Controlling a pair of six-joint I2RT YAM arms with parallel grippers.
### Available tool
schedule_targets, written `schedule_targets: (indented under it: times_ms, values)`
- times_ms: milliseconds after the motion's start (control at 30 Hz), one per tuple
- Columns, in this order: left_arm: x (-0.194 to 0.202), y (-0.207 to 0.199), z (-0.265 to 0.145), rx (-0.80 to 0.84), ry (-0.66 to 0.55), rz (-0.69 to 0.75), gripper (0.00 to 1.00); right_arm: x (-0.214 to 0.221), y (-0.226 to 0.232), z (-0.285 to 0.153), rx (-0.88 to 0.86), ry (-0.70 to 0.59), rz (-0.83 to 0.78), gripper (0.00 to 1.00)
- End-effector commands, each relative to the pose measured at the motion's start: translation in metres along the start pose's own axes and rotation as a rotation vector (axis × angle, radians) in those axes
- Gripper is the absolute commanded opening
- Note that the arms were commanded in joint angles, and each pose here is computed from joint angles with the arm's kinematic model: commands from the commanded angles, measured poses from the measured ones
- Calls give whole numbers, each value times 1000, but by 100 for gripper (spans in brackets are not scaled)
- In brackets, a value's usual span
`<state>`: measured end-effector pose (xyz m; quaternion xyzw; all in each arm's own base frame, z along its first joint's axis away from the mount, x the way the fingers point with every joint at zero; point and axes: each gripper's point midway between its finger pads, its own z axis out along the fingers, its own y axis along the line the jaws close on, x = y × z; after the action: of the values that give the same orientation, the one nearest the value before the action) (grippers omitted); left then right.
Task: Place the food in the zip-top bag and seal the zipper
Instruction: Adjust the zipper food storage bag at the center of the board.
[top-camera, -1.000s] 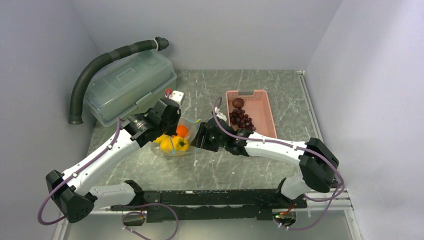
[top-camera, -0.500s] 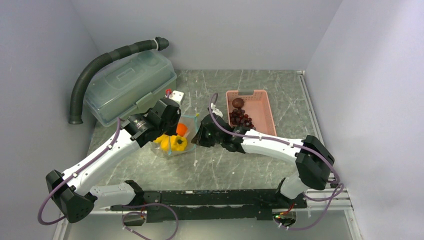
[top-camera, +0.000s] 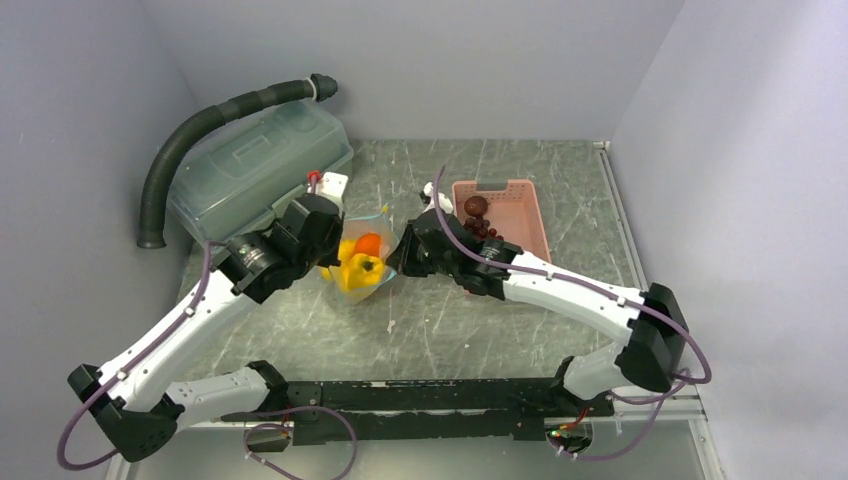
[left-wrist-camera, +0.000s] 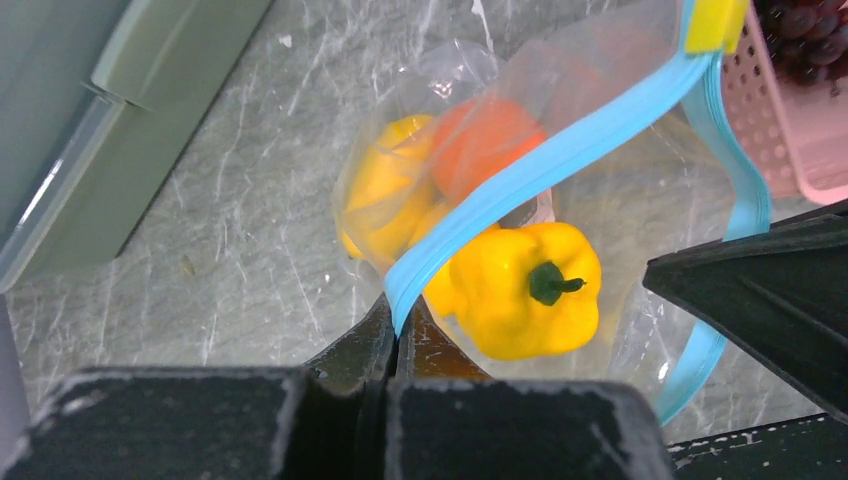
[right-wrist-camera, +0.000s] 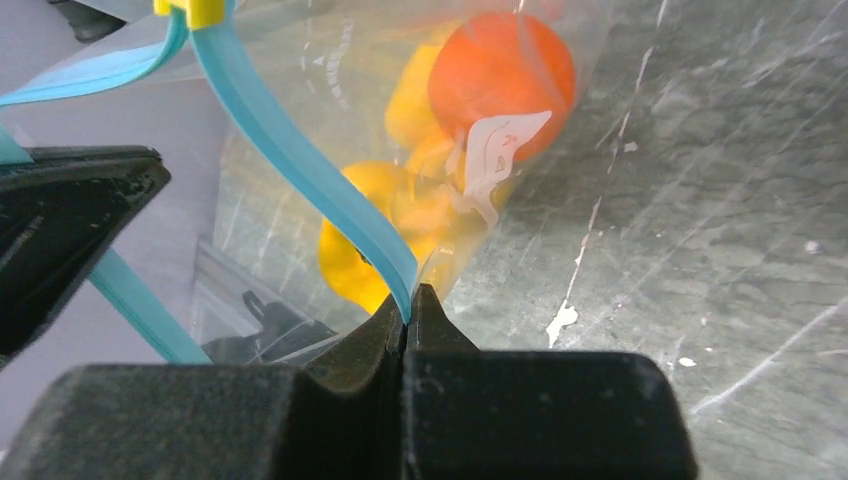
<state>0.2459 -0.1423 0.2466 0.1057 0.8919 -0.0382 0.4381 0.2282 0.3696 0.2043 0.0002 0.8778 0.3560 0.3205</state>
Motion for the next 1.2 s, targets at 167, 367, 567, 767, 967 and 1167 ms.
schedule_targets:
  times_ms: [167,367,567,767,967,1167]
  values:
    - [-57,8,-58,47,-120,-39,3,-43,17,-55,3,-93,-146,0]
    - [-43,-14,-50,131,-29,-60,3,-43,26,-65,-39,-82,-154,0]
    - [34,-31,30,84,170,-122,0,23,-50,21,149,105,-108,0]
    - [61,-45,54,138,275,-197,0,33,-59,32,171,161,-106,0]
    - [-20,-29,-2,150,71,-153,0,-23,-18,-14,100,10,-146,0]
    - [-53,-25,-34,177,-4,-149,0,-54,15,-55,-7,-83,-140,0]
